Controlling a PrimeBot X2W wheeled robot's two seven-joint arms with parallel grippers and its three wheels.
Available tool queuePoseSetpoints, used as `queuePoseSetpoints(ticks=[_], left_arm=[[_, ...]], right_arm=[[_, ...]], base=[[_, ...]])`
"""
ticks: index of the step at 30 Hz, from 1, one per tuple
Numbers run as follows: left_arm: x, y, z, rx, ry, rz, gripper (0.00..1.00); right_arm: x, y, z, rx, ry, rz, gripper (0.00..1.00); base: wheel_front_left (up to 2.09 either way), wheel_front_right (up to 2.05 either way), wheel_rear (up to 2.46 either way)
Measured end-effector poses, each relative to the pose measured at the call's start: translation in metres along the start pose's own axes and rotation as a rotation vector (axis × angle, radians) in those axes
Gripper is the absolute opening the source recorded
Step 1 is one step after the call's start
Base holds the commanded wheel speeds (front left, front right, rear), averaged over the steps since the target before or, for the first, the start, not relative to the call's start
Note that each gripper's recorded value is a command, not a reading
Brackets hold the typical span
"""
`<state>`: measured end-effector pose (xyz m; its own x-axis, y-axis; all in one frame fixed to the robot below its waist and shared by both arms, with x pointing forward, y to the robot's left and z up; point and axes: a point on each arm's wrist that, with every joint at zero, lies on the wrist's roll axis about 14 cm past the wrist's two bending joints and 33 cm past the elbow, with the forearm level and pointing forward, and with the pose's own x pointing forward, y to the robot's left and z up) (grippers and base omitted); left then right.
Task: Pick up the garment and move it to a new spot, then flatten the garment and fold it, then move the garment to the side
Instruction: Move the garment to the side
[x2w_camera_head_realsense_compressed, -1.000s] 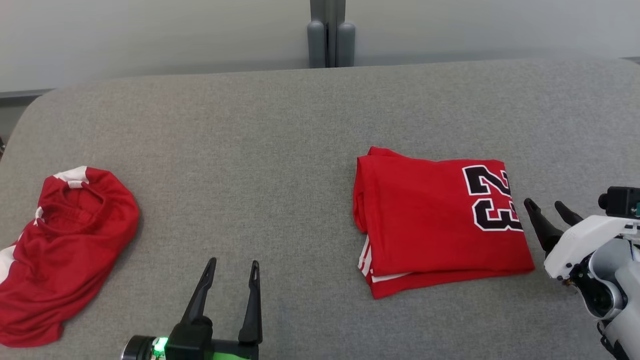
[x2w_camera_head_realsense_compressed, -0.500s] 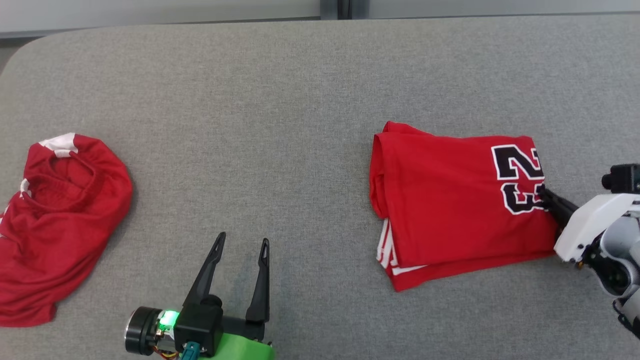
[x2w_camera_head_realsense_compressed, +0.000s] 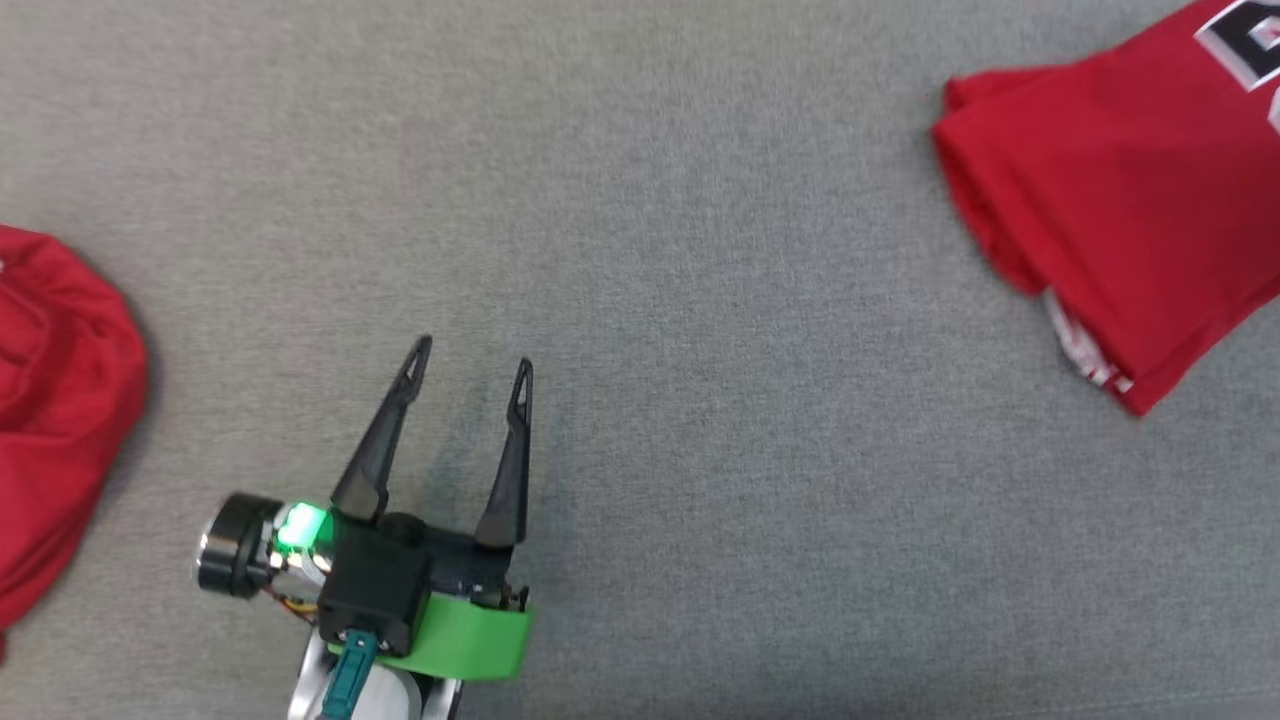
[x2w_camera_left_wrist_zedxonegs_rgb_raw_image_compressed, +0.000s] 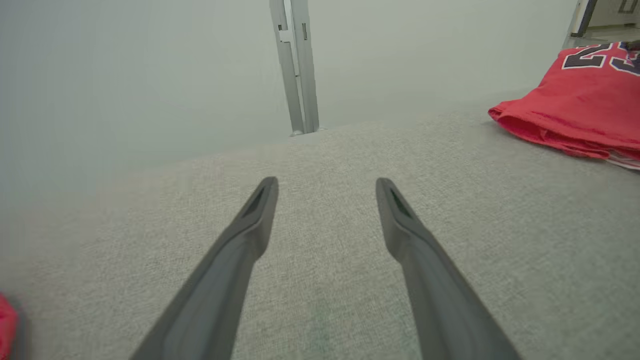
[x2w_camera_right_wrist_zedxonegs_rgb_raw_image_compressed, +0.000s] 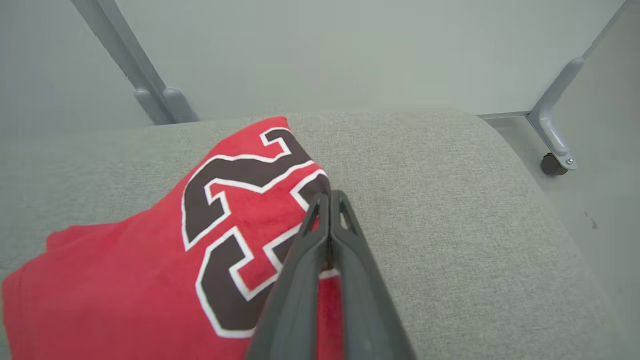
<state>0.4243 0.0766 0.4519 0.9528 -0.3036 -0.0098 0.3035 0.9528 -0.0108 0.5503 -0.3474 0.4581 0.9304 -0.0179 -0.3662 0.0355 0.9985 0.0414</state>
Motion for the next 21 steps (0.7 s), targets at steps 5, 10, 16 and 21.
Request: queuePoseSetpoints(ticks=[5,10,16,21], left_arm=[[0.022,-0.012,-0.01,0.047,-0.017,-0.094,1.0],[0.029,-0.019,-0.027,0.037,0.002,-0.134,1.0],[0.031,-0.02,-0.044,0.027,0.03,-0.148,1.0],[0.028,-0.015,-0.054,0.043,0.058,-0.141,1.0]], right_arm=[[0.008,-0.052,0.005,0.001,-0.025,-0.125,0.0],[0.008,-0.094,0.005,-0.015,-0.034,-0.23,0.0],[0.001,-0.135,0.006,-0.046,-0.028,-0.335,0.0],[-0.002,-0.152,0.008,-0.099,-0.028,-0.382,0.0]], base=[[0.0,0.0,0.0],[0.0,0.0,0.0],[0.0,0.0,0.0],[0.0,0.0,0.0]])
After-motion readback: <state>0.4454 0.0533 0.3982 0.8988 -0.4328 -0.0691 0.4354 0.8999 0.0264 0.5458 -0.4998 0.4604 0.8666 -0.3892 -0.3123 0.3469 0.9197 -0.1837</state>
